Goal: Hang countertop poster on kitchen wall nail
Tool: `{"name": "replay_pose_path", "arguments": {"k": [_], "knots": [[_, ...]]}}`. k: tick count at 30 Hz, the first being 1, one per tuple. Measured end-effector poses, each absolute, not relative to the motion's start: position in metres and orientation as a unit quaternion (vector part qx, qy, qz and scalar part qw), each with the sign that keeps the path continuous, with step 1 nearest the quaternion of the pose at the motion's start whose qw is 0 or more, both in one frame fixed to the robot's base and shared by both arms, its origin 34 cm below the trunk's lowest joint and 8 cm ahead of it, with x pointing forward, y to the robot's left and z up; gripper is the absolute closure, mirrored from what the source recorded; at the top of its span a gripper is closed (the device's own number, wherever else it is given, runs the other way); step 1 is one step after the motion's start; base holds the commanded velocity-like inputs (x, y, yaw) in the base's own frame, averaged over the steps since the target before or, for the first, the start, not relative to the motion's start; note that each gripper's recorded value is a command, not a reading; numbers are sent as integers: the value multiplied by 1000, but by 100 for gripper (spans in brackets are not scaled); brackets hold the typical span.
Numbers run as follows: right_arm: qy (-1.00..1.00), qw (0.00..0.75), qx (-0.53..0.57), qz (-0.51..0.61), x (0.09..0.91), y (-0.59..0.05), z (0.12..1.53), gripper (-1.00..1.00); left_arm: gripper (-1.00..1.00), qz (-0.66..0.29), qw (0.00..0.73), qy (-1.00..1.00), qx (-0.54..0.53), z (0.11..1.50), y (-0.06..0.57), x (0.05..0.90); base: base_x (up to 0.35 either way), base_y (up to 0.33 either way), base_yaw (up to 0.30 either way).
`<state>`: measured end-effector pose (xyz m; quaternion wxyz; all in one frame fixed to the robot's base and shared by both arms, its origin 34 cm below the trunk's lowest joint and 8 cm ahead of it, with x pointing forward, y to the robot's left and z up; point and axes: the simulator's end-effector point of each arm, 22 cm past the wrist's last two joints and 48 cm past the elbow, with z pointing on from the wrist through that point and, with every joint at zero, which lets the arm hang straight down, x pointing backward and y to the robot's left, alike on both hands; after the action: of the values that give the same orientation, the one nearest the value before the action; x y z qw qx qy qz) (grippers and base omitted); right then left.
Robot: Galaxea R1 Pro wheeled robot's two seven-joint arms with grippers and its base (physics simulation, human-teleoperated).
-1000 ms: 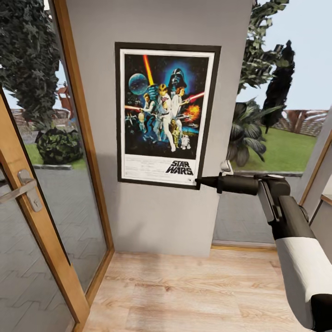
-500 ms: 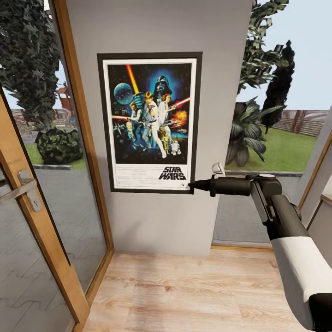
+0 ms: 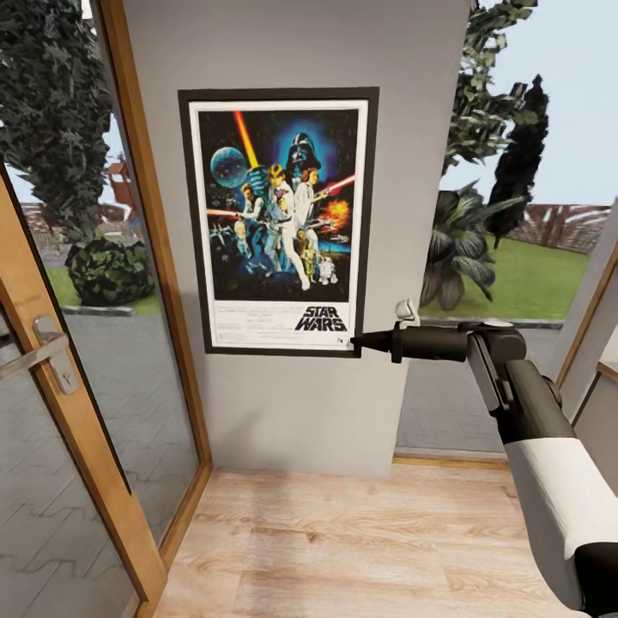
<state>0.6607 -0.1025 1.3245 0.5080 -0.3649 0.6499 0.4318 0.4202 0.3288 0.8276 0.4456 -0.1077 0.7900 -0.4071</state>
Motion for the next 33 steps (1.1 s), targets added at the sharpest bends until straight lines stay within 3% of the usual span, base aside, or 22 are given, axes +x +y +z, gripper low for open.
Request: {"name": "replay_pose_path", "arguments": {"k": [33], "knots": [[652,529,-352,413,674,-103,1341,100,-100,-407,446,790,-107,828,329,420,0,0,0]]}}
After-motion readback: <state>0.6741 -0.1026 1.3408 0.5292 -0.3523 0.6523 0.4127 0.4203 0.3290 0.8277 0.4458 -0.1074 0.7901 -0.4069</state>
